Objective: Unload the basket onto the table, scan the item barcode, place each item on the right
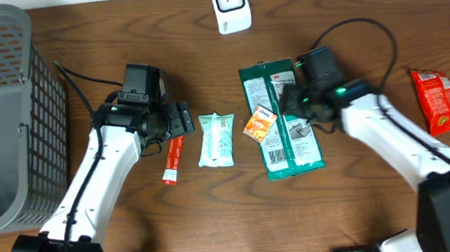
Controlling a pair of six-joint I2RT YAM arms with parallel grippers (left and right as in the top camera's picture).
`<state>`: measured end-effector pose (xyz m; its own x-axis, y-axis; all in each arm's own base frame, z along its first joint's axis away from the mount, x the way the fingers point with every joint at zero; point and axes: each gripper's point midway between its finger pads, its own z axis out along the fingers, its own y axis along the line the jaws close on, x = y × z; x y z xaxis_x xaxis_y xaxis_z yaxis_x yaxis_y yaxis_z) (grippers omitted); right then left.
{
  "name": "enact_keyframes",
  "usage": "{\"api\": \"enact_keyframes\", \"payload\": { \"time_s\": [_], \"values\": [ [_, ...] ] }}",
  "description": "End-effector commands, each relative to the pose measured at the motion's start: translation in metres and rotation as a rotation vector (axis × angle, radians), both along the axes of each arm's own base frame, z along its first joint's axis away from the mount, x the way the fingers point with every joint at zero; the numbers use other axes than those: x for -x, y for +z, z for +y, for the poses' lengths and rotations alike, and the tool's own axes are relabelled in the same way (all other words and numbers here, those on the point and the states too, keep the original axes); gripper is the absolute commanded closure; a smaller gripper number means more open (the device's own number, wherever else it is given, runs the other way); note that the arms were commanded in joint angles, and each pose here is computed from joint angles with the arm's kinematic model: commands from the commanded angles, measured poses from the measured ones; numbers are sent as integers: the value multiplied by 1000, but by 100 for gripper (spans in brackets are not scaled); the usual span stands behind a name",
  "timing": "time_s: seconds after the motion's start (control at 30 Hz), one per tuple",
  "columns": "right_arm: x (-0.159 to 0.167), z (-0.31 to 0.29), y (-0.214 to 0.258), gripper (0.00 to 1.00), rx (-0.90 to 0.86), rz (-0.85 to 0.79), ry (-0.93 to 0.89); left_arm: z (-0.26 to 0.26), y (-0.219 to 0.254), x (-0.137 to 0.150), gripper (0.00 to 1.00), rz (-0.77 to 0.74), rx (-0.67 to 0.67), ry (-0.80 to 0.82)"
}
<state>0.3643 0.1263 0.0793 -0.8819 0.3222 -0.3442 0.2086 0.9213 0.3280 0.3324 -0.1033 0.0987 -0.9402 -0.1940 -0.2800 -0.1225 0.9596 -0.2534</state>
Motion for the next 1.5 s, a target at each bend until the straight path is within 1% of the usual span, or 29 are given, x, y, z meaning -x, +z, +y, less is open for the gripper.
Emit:
{"api": "enact_keyframes", "payload": {
  "time_s": [0.0,0.03,0.07,0.1,0.13,0.17,0.23,0.3,0.37,0.43,0.47,0.5,0.57,0.7,0.77,0.93,1.13,1.17,1.23,1.33,1.47],
  "values": [
    [-12,-38,21,34,-8,-63,-14,0,3,-4,1,-15,2,-3],
    [-14,-48,21,31,-20,-61,-33,-5,5,-5,1,-20,28,-13],
    [-17,-63,21,28,-32,-60,-64,-15,7,-7,8,-28,76,-39],
    [-18,-73,21,26,-36,-61,-90,-26,11,-7,12,-37,125,-80],
    [-19,-82,22,23,-37,-63,-102,-37,16,-7,18,-48,181,-129],
    [-20,-90,22,17,-41,-65,-111,-50,21,-6,21,-60,243,-180],
    [-19,-106,21,9,-49,-55,-146,-67,29,-4,23,-69,324,-229],
    [-13,-116,18,1,-47,-28,-175,-79,34,-3,24,-79,365,-266],
    [-5,-122,13,1,-48,12,-195,-105,39,-1,24,-112,406,-342],
    [-4,-123,12,1,-47,17,-196,-127,40,1,26,-139,415,-408],
    [-3,-123,12,1,-47,18,-196,-142,39,4,27,-166,413,-472],
    [-4,-123,12,1,-47,18,-196,-158,36,8,27,-199,402,-552],
    [-4,-123,12,1,-47,18,-196,-171,23,9,28,-217,346,-595],
    [-4,-123,12,1,-47,18,-196,-174,-10,7,35,-214,199,-630],
    [-4,-123,12,1,-47,17,-196,-177,-22,6,40,-209,184,-659],
    [-4,-123,12,1,-47,18,-196,-176,-42,1,40,-198,162,-686],
    [-4,-123,12,1,-47,18,-196,-177,-47,-9,41,-225,171,-689],
    [-4,-123,12,1,-47,18,-196,-177,-47,-10,41,-225,186,-689],
    [-4,-123,12,1,-47,18,-196,-181,-43,-12,40,-223,277,-701],
    [-4,-123,12,1,-47,18,-196,-176,-43,-19,41,-195,347,-654],
    [-4,-123,12,1,-47,18,-196,-174,-52,-19,41,-169,351,-647]
  ]
}}
